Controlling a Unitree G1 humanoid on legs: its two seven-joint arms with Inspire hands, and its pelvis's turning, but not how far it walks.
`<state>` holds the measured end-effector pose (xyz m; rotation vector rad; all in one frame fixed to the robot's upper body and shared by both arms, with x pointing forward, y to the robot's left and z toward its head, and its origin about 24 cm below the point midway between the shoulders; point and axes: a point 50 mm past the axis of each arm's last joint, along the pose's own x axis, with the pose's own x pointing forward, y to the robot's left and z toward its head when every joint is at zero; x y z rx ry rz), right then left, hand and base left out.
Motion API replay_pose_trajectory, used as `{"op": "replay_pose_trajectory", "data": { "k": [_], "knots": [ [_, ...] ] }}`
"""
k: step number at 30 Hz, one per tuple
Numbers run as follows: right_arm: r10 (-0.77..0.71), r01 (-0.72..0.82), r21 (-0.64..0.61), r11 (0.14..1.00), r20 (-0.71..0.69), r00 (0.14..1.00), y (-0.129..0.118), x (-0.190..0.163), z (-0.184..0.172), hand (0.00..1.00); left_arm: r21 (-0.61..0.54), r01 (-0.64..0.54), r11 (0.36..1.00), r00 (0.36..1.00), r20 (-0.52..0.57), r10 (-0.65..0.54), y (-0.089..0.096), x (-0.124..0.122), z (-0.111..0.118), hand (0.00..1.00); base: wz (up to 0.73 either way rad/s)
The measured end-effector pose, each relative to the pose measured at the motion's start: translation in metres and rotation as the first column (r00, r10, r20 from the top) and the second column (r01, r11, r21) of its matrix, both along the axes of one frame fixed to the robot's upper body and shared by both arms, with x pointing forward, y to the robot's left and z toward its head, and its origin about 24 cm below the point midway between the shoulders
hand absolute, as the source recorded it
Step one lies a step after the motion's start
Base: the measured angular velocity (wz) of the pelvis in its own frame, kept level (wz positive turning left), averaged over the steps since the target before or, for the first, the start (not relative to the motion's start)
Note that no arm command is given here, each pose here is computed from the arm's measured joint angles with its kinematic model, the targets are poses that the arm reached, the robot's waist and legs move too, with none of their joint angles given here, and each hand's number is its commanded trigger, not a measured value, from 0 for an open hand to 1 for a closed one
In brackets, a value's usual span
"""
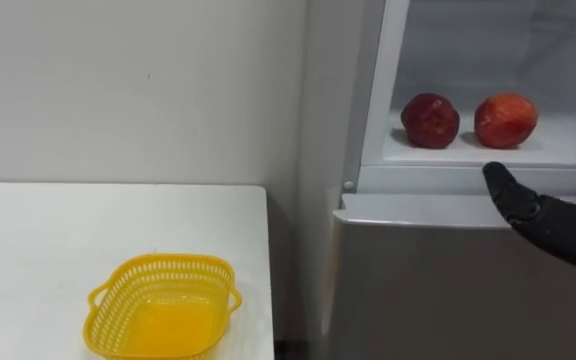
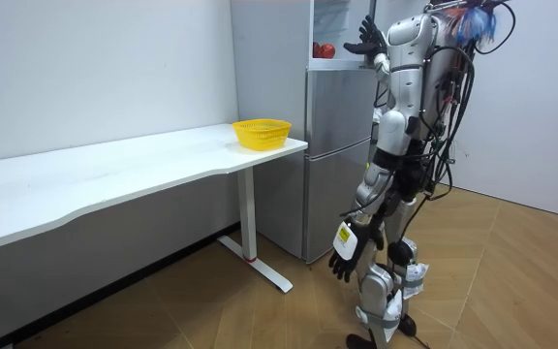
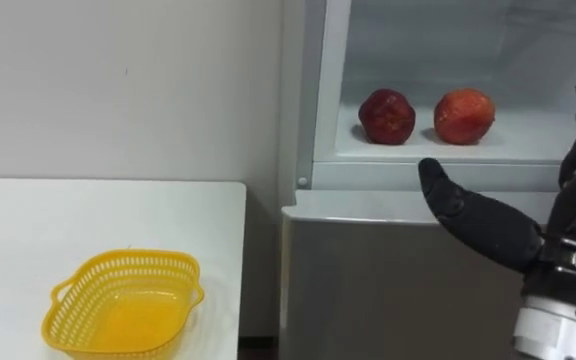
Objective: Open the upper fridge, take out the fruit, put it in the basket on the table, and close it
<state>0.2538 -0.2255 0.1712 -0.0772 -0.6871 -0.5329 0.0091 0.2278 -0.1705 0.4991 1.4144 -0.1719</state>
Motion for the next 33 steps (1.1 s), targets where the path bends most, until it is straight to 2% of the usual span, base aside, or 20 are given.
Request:
{"op": "replay_pose_trajectory", "data": {
  "k": [10,14,23,33],
  "knots": [
    [0.023,-0.021,-0.05,0.999,0.022,0.999,-0.002,0.016,0.024,0.0,0.021,0.015,1.0,1.0,0.012,-0.015,0.004,0.003,0.002,0.0,0.04],
    [0.015,-0.014,-0.059,0.998,0.006,1.0,-0.006,0.02,0.025,0.0,0.032,0.03,0.999,0.999,0.011,-0.031,0.009,0.005,0.003,0.0,0.1],
    [0.012,-0.017,-0.086,0.996,-0.061,0.998,-0.012,0.038,0.031,0.0,0.025,-0.016,1.0,1.0,0.025,0.015,0.016,0.014,0.006,0.0,-0.01],
    [0.027,-0.039,-0.124,0.991,-0.096,0.995,-0.014,0.054,0.039,0.0,0.019,0.0,1.0,0.999,0.04,-0.001,0.016,0.024,0.007,0.0,-0.01]
  ]
}}
